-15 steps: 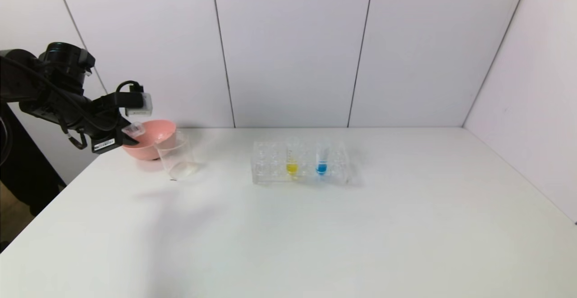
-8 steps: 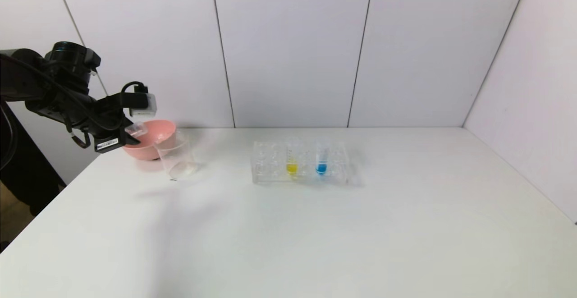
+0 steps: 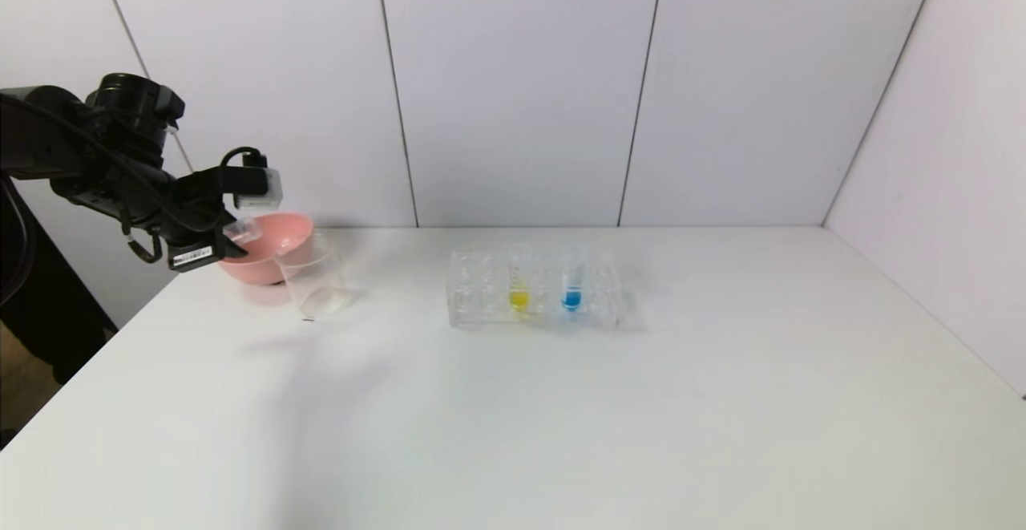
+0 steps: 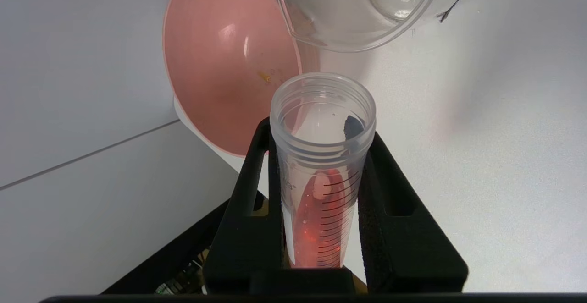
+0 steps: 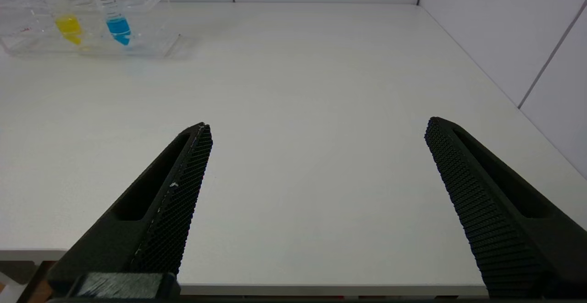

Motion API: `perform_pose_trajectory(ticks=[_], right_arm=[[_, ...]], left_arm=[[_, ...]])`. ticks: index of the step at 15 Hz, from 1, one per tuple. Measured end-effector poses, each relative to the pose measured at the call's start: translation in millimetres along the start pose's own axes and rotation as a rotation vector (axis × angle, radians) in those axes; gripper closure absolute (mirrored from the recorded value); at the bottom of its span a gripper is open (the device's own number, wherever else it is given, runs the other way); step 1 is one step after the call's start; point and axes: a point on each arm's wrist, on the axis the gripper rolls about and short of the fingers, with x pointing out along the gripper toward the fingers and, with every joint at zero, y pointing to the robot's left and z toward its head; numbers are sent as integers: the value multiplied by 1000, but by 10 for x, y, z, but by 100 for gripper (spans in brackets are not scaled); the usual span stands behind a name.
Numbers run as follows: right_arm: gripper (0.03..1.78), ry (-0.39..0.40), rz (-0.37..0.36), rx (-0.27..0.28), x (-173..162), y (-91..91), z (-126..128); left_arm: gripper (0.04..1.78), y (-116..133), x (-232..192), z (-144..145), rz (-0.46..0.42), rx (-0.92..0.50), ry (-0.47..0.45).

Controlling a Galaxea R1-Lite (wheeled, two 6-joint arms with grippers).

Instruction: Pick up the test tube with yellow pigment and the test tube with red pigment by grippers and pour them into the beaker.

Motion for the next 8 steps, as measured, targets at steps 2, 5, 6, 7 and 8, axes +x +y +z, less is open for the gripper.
perform_pose_trajectory(ticks=[2,5,6,7,8], right_arm=[[11,0,0,0,0,0,1],[11,0,0,0,0,0,1],[11,0,0,0,0,0,0],[11,0,0,0,0,0,0],[11,0,0,0,0,0,0]], left_arm=[[135,0,0,13,0,2,-1],[135,-9,5,29,-13,3,0],[135,-9,5,36,-16,4,0],[135,-9,3,39,-18,5,4],[135,-12,2,38,-22,3,8]])
